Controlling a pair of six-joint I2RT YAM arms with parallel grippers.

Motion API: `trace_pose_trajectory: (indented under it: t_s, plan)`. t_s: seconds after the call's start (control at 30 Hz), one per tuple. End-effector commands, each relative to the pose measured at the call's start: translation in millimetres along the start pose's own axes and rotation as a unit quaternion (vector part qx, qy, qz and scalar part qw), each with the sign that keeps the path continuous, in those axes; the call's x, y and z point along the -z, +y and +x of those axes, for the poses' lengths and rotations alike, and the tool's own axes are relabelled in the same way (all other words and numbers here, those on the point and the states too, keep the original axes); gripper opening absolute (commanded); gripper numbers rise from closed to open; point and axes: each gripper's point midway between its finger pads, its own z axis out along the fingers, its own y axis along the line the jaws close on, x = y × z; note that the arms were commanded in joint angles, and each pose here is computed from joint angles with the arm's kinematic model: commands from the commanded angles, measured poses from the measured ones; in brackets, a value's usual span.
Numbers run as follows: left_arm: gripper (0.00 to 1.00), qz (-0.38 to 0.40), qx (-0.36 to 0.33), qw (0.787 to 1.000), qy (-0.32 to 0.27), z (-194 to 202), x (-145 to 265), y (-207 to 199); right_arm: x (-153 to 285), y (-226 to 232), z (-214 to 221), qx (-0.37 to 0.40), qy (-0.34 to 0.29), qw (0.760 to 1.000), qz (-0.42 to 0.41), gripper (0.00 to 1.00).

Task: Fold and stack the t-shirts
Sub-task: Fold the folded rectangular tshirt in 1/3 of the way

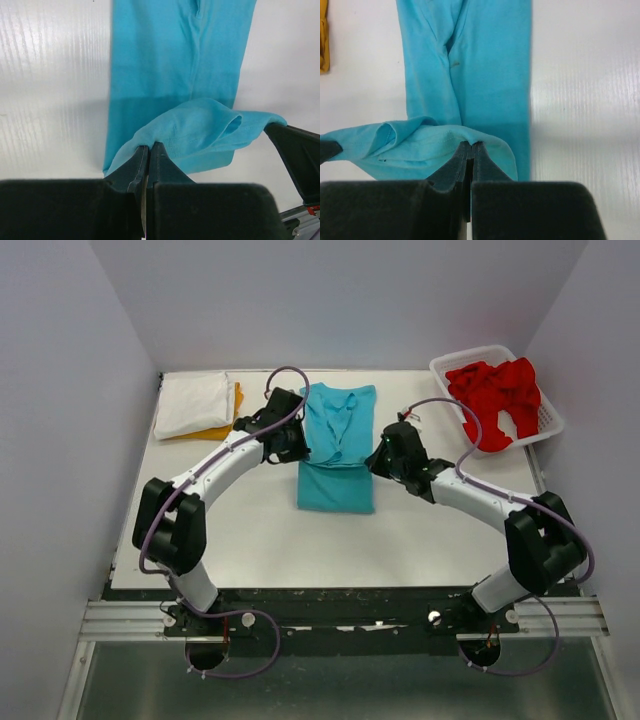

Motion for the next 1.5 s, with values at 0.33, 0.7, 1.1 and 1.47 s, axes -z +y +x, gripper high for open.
trace_pose_trajectory:
  t_s: [0.33, 0.7, 1.1, 1.47]
  plan:
    - [0.02, 0.028, -0.017, 0.998, 0.06, -15, -52, 2, -50, -7, -21, 0.017, -0.042, 0.999, 0.014, 0.04]
    - [0.99, 0.039, -0.006, 0.999, 0.027, -43, -25, -1, -45, -11, -33, 0.04, -0.025, 0.998, 0.051, 0.81]
    - [0.98, 0.109, 0.025, 0.992, 0.053, 31, 4, 8, 11, 46, 19, 0.021, 0.05, 0.98, -0.194, 0.9]
    - [0.99, 0.146, 0.021, 0.98, 0.132, 69, -43, -15, -21, 19, 86, -0.011, 0.145, 0.974, -0.173, 0.91]
